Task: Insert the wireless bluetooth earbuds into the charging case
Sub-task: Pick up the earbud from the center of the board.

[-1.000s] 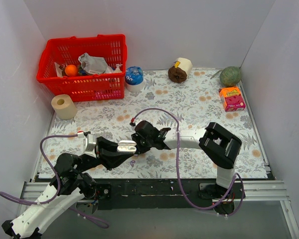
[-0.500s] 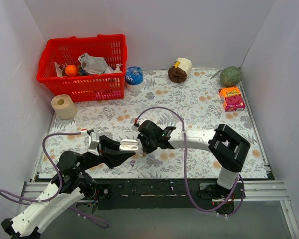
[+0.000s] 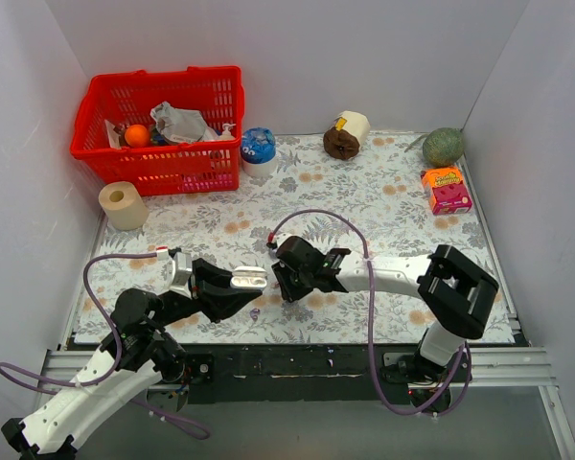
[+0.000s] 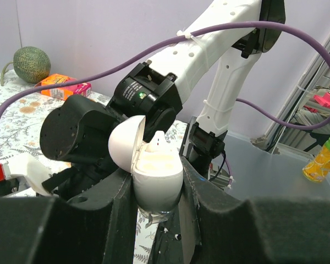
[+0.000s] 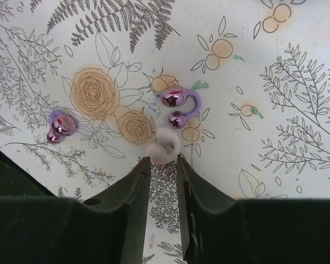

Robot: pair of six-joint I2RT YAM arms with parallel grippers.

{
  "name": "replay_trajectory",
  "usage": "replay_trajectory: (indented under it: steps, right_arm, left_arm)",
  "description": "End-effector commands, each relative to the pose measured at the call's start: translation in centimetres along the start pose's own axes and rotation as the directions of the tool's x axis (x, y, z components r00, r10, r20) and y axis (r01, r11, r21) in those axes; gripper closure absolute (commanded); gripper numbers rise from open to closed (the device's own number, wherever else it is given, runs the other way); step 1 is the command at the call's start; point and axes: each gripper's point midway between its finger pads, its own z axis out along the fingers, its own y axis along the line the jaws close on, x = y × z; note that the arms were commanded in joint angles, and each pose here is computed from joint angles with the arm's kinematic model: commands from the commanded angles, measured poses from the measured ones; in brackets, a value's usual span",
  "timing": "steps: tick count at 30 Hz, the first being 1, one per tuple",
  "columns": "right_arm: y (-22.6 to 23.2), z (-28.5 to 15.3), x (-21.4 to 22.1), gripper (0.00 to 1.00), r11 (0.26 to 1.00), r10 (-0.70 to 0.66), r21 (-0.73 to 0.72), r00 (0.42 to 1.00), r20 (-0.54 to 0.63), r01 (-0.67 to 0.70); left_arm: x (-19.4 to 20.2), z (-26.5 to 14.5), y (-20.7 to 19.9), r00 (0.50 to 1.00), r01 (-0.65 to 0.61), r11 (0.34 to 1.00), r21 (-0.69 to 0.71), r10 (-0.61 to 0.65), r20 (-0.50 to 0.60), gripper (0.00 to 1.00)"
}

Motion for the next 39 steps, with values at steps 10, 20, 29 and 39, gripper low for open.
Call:
replay_trajectory:
  steps: [10, 20, 29, 39]
  right_arm:
    - [-0.2, -1.8, -1.9, 0.62, 0.999, 0.026, 0.027, 0.995, 0.093, -0.029]
    - [-1.5, -0.6, -0.6, 0.66, 0.996, 0.028, 0.086, 0.998, 0.049, -0.032]
    - [-1.1, 0.5, 0.5, 0.64, 0.998, 0.020, 0.062, 1.000, -0.004, -0.020]
    - [0.0, 0.7, 0.1, 0.62, 0.999, 0.008, 0.032, 1.000, -0.002, -0.008]
  left_arm:
    - [-1.0, 0.2, -0.3, 0.999, -0.020, 1.000, 0.009, 0.020, 0.028, 1.00]
    - [-1.0, 0.1, -0.4, 1.000, -0.013, 1.000, 0.012, 0.012, 0.027, 1.00]
    - [-1.2, 0.1, -0.5, 1.000, -0.012, 1.000, 0.017, 0.012, 0.026, 1.00]
    - [-1.0, 0.1, -0.5, 1.000, -0.009, 1.000, 0.015, 0.009, 0.021, 1.00]
